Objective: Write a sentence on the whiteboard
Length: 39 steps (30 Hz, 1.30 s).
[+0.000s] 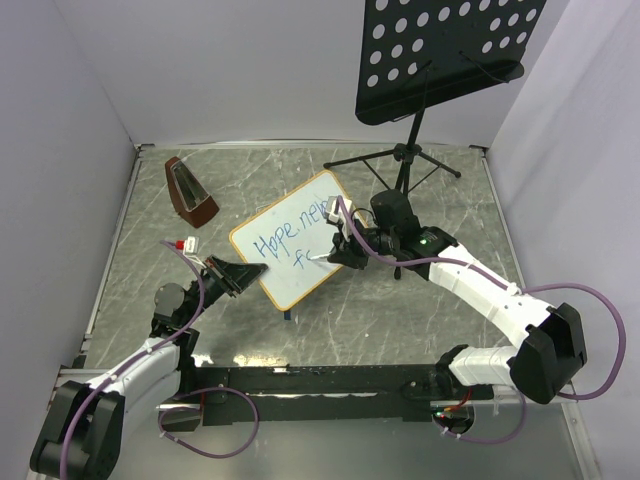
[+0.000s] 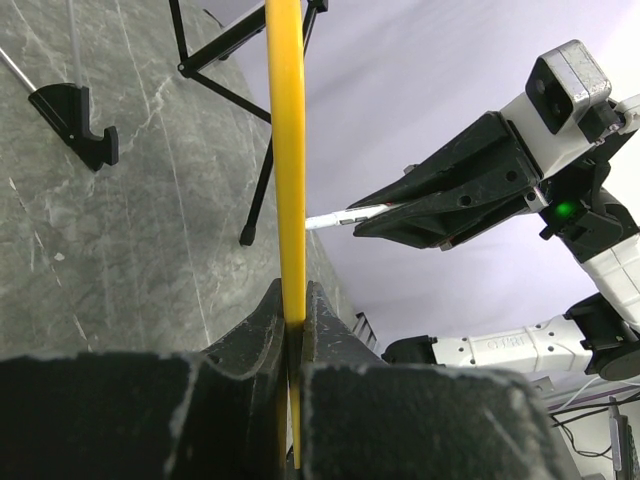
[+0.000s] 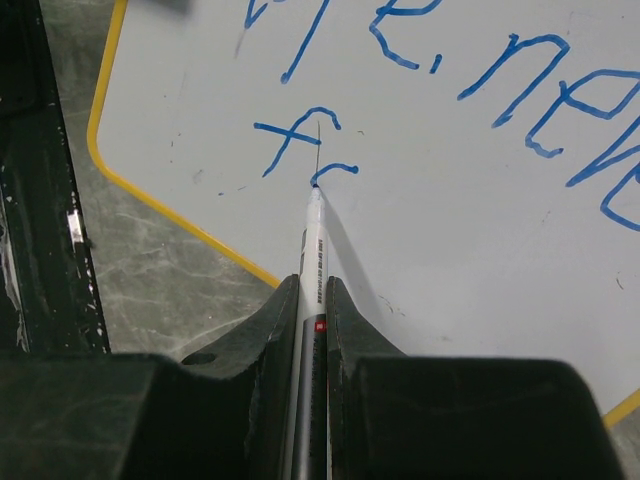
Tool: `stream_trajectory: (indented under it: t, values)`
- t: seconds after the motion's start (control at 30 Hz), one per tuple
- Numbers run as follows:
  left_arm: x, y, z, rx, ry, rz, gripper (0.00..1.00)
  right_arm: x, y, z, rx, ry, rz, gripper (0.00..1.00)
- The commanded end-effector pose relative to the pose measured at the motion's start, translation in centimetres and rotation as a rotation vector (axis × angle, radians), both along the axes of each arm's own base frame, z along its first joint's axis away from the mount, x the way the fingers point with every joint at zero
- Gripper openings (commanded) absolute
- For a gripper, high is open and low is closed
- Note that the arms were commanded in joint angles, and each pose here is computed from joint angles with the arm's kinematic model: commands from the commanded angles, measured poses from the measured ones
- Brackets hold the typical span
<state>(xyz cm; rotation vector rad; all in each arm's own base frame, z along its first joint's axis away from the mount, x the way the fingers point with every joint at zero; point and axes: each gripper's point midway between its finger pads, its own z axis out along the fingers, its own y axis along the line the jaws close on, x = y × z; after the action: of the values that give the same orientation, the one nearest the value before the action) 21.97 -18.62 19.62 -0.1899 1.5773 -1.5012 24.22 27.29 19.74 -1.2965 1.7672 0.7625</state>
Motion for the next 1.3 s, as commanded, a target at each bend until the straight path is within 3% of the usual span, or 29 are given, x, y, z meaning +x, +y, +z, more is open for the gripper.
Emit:
stream_trajectory:
  t: [0.0, 0.47, 1.07, 1.27]
  values:
    - [-1.5, 0.2, 2.5, -0.053, -0.141, -0.016, 0.01, 1.4, -0.3, 2.0, 0.015, -0.074, -0.05, 0.0]
    - [-1.8, 0.1, 2.2, -0.049, -0.14, -0.031, 0.01, 3.0, 0.5, 3.3, 0.04, -0.097, -0.068, 0.0]
    - [-1.4, 0.5, 2.3, -0.051, -0.137, 0.0, 0.01, -0.2, -1.5, 0.1, -0.014, -0.032, -0.034, 0.0]
    - [-1.4, 0.4, 2.1, -0.046, -0.132, -0.004, 0.01, 0.8, -1.4, 2.4, 0.039, -0.064, -0.056, 0.0]
